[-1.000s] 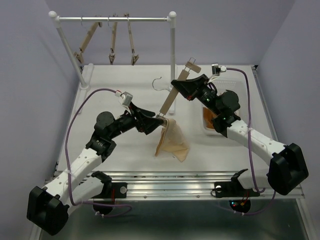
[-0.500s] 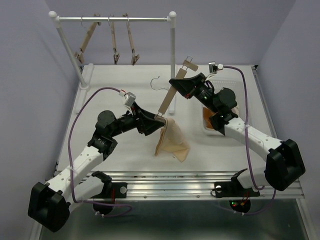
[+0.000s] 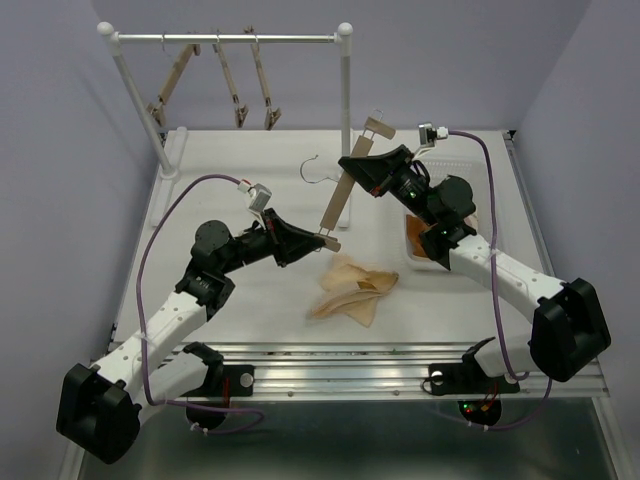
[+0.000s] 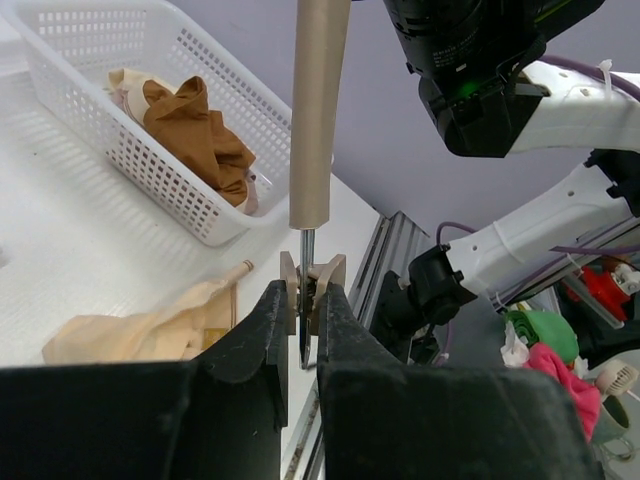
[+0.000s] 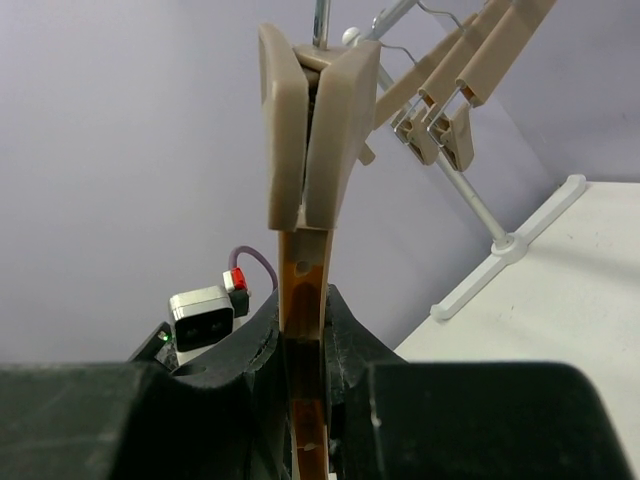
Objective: Remove the underwear clipped to the hanger
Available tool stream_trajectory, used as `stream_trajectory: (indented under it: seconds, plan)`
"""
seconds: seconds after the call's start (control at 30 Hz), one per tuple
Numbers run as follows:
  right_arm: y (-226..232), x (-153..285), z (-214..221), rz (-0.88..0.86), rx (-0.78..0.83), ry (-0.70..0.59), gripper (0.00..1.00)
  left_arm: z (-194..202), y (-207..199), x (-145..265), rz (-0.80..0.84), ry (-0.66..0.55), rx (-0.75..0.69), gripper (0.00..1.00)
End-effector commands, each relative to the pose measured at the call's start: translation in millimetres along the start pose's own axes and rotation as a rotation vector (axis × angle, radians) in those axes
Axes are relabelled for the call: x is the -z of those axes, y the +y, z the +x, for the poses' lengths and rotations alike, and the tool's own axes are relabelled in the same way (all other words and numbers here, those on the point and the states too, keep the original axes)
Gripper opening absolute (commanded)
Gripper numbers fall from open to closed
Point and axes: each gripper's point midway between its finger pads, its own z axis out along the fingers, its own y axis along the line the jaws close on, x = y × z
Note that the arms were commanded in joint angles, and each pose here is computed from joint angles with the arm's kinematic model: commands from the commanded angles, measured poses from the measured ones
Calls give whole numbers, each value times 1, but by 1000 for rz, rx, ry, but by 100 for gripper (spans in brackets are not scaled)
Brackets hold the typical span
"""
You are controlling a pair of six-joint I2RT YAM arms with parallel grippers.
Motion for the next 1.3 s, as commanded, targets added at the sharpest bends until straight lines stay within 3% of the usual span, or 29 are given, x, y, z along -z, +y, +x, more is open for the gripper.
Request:
stream_trajectory:
  seconds: [0.0,0.03,0.13,0.17,0.27,0.47,0.63,0.7,0.73,0.8,0.83,0.9,1.0,1.03,1.07,1.1,1.13,1.27]
  plan:
    - [16,-5,-23,-44,85,-58,1,-20,-13,1,35,-70,-94,0]
    - [16,-5,-22,-45,83,-54,1,-21,-13,0,27,-70,-94,2]
    - [17,-4,-21,-49,78,-49,1,-22,-9,-1,2,-59,-97,81]
    - [20,-3,-21,-57,80,-45,1,-25,-8,-1,-6,-65,-98,99]
    - [22,-1,-18,-65,67,-35,1,-35,-9,-2,-20,-96,-117,99]
    - [25,1,-14,-82,29,-15,1,-59,-11,-13,1,-172,-176,99]
    - [29,2,-12,-101,8,-6,1,-57,-16,-32,88,-123,-185,99]
    - [28,2,-11,-100,5,-8,1,-58,-18,-40,113,-115,-187,95]
    - [28,2,-11,-99,3,-9,1,-57,-22,-44,142,-108,-196,76]
    - [26,2,-10,-95,3,-6,1,-56,-24,-48,158,-102,-186,50]
    - [24,2,-9,-93,2,-5,1,-55,-27,-50,177,-99,-188,27]
    - [21,2,-7,-86,-3,0,1,-54,-31,-51,191,-99,-183,0]
    - [14,2,-1,-68,9,18,1,-58,-32,-48,174,-129,-181,0]
    - [6,3,4,-33,3,42,8,-59,-31,-46,166,-139,-186,0]
    - [4,3,5,-23,35,54,56,-62,-30,-43,140,-160,-187,0]
    - [0,3,9,-10,56,75,82,-64,-29,-41,120,-169,-189,0]
    - [-14,7,20,50,86,135,98,-69,-22,-39,69,-198,-185,0]
    - [-49,31,48,185,185,280,100,-70,4,-26,-134,-194,-161,0]
